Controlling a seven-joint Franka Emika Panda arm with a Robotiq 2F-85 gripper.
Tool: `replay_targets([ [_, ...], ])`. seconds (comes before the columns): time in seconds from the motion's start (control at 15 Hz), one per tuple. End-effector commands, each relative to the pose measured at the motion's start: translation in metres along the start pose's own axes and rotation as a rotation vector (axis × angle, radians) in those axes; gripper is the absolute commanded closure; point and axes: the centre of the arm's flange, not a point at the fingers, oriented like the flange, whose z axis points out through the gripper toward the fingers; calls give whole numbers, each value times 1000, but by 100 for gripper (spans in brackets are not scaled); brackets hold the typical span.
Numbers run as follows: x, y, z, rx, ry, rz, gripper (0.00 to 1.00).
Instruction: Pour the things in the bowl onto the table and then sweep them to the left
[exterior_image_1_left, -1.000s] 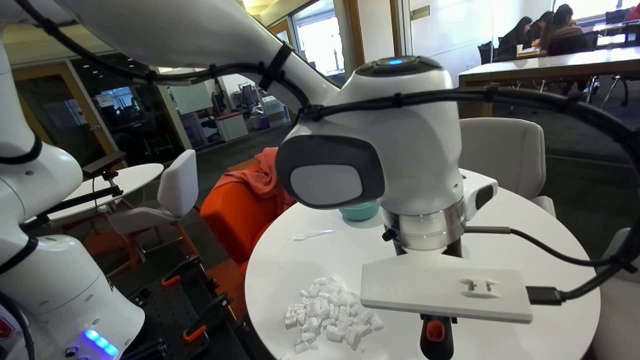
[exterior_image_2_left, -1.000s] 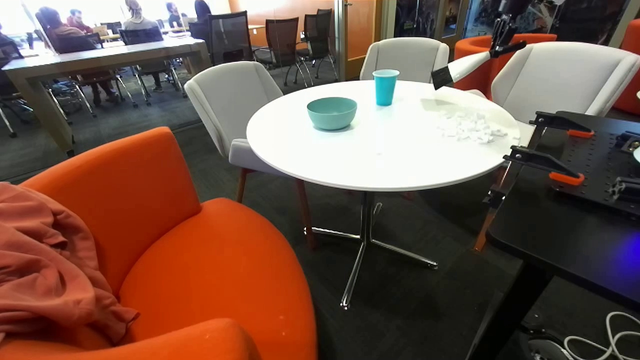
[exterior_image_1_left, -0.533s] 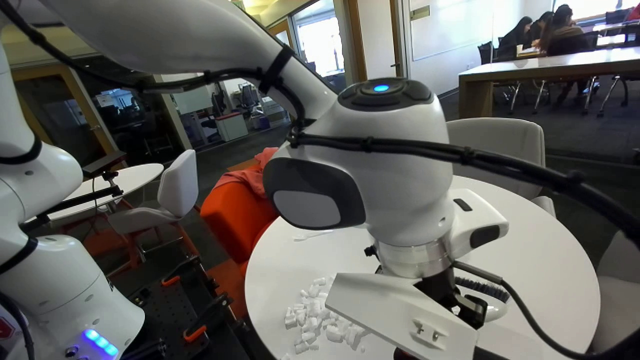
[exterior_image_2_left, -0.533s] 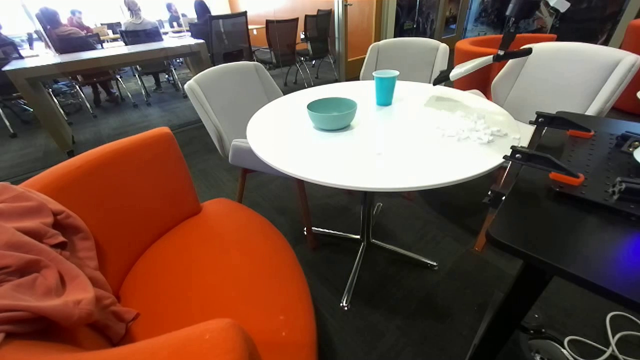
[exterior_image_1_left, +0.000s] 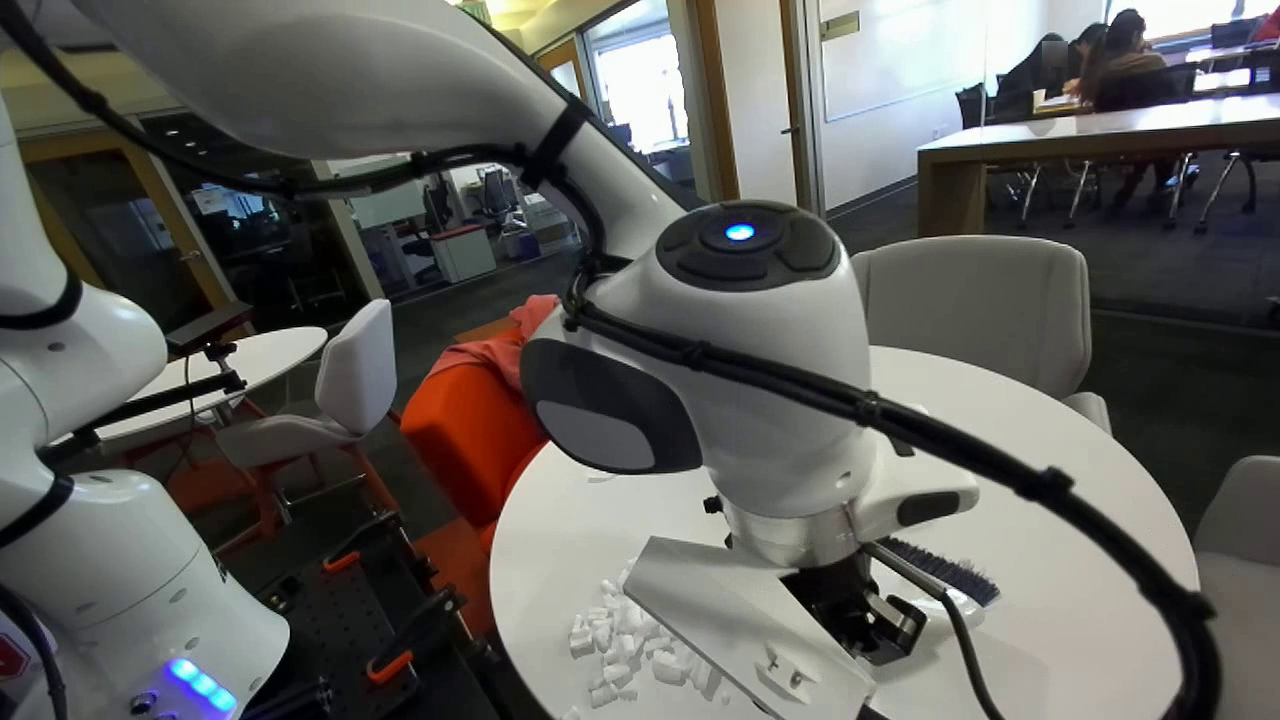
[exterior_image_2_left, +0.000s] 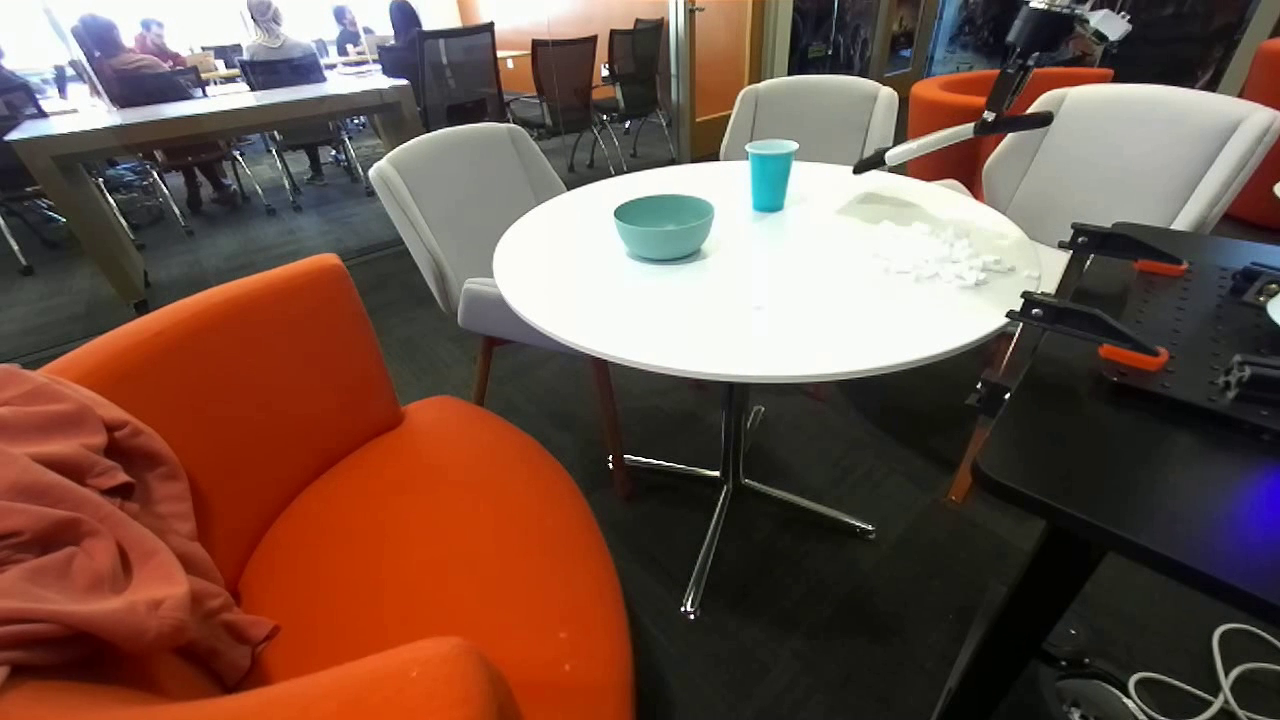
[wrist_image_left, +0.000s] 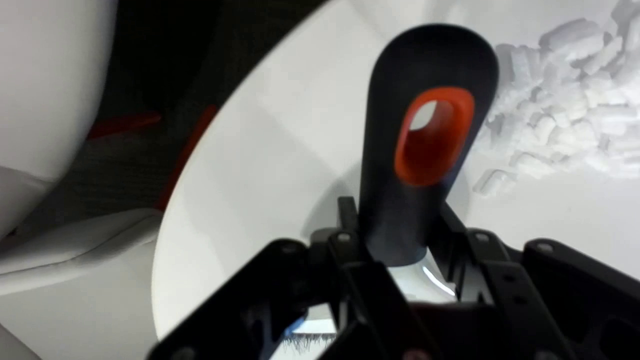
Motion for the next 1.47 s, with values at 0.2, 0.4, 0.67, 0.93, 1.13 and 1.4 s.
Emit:
replay_targets([
  [0.2,13,-57,-6,96,69,342,87],
  [0.4,21,-85,-16,51,66,503,87],
  [0.67,34,-109,-30,-73,25,674,87],
  [0.93,19,-98,-5,-81,-49,691,62],
  [1.13,14,-101,-2,-92,-118,712,62],
  [1.4,7,-101,-15,-136,-39,833,87],
])
